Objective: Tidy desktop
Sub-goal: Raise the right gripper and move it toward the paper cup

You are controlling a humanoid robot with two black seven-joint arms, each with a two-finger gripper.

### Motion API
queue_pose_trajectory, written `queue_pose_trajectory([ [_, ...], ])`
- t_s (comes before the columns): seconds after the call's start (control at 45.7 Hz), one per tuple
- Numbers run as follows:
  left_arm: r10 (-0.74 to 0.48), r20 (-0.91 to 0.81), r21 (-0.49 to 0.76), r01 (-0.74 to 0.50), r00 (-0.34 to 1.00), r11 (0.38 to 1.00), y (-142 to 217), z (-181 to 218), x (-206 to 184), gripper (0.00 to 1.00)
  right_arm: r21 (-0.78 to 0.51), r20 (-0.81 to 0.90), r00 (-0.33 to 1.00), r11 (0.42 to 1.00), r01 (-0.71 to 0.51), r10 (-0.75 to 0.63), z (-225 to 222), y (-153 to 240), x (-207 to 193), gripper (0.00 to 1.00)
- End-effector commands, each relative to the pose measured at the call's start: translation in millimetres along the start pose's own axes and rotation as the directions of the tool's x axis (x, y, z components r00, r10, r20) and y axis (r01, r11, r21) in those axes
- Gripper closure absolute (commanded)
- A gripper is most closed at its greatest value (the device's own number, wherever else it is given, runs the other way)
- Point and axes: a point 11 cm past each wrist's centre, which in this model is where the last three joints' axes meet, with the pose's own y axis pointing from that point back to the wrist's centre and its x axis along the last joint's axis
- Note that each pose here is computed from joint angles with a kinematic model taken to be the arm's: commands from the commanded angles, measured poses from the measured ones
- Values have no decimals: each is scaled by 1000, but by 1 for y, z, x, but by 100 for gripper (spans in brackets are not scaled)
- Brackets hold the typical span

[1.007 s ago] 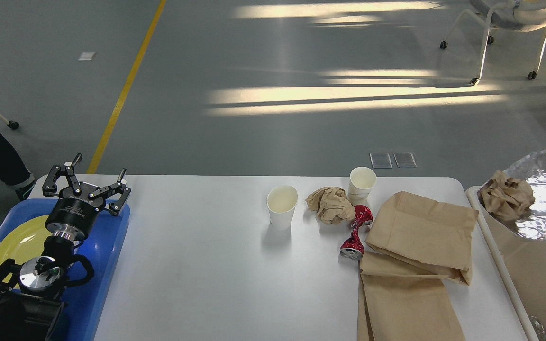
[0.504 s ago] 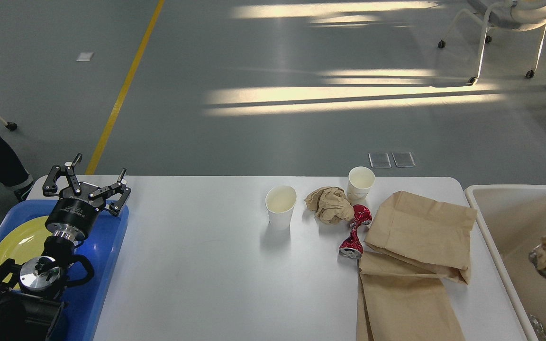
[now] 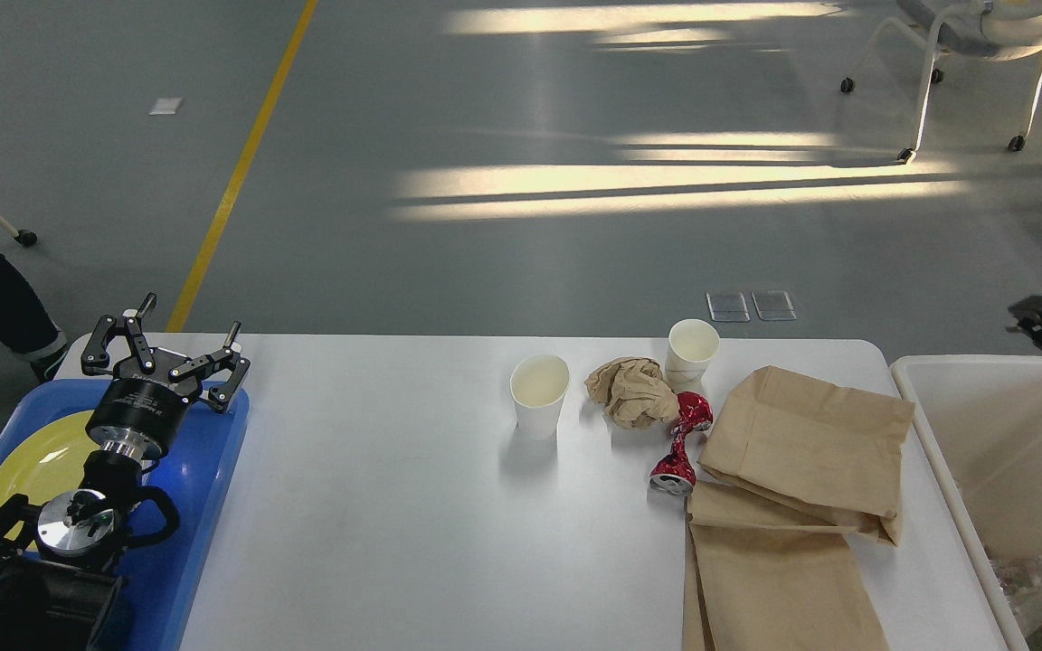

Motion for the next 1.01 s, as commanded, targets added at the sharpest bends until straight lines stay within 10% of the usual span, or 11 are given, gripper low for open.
queue_pose_trajectory([
  [0.0, 0, 0, 0, 0, 1000, 1000, 0, 0, 0, 4, 49, -157, 987, 998, 42, -34, -58, 8, -16, 0],
  [0.416, 0, 0, 0, 0, 1000, 1000, 0, 0, 0, 4, 8, -654, 687, 905, 426, -318, -210, 104, -129, 0],
  [0.723, 0, 0, 0, 0, 1000, 1000, 0, 0, 0, 4, -123, -784, 430, 790, 600, -448, -232, 192, -178, 0],
  [0.985, 0, 0, 0, 0, 1000, 1000, 0, 0, 0, 4, -131, -751, 427, 747, 651, -504, -217, 165, -205, 0],
])
